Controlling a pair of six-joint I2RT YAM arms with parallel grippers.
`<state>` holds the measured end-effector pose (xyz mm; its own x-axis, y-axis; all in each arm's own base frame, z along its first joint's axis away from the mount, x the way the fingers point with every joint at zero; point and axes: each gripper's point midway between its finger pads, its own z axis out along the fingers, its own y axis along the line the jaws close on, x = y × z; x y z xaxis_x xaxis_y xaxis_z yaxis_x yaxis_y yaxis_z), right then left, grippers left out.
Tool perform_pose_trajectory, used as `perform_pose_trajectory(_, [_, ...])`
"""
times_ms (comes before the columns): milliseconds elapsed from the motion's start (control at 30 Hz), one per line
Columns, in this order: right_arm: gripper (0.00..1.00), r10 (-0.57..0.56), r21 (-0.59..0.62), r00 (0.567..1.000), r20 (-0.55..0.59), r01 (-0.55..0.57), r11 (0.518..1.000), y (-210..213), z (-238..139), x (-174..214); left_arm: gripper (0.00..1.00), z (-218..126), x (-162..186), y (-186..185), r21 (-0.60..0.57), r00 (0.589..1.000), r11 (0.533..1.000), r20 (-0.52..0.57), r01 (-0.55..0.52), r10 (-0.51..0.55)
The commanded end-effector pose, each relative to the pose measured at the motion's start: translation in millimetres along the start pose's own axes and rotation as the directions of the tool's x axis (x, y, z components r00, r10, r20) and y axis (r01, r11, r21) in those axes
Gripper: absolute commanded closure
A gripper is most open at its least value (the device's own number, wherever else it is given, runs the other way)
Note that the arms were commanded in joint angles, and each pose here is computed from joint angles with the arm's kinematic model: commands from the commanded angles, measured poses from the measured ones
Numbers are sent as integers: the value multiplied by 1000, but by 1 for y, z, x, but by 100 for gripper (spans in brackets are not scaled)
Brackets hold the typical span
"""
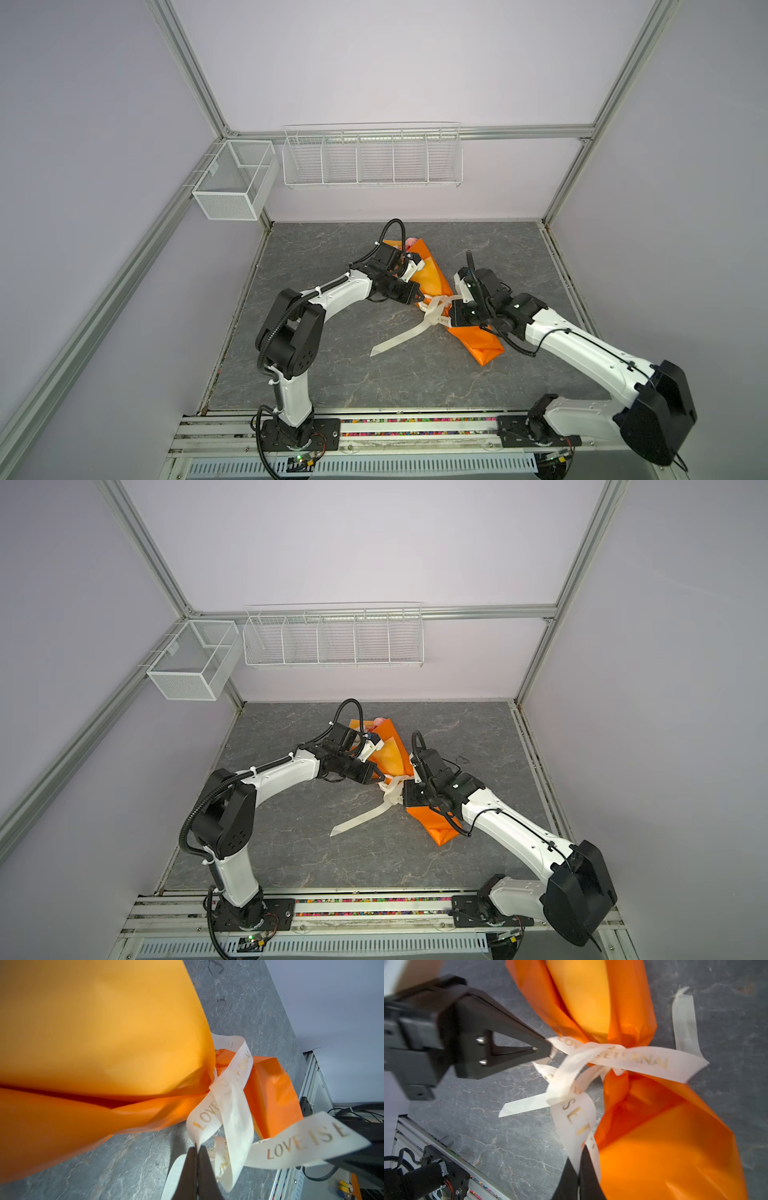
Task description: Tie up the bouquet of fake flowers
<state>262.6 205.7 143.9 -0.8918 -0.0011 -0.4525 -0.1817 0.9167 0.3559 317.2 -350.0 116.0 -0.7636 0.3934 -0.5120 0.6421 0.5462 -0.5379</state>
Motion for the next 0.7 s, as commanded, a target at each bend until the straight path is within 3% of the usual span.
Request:
perform_pose_trajectory(0, [93, 58, 49, 997, -46, -55, 997, -25, -6, 3, 100, -12, -11, 3, -65, 998, 998, 61, 2, 2])
perform_pose_trajectory(200, [93, 161, 81, 986, -29, -158, 984, -61, -13, -11, 100, -17, -10, 16, -143, 996, 989, 91, 24, -11])
perform_pose_trajectory(467, [93, 211, 183, 975, -68, -196, 963, -100, -9, -11, 100, -27, -2, 32, -245, 994, 969, 107, 40, -14])
perform_pose_trajectory(567, [93, 209, 201, 975, -77, -190, 961, -109, -7, -13, 100, -27, 6, 38, -257, 995, 965, 97, 49, -24])
perform_pose_trajectory(667, [93, 152, 127, 985, -84, -140, 982, -99, -3, -20, 100, -20, 13, 34, -214, 998, 976, 64, 32, -19])
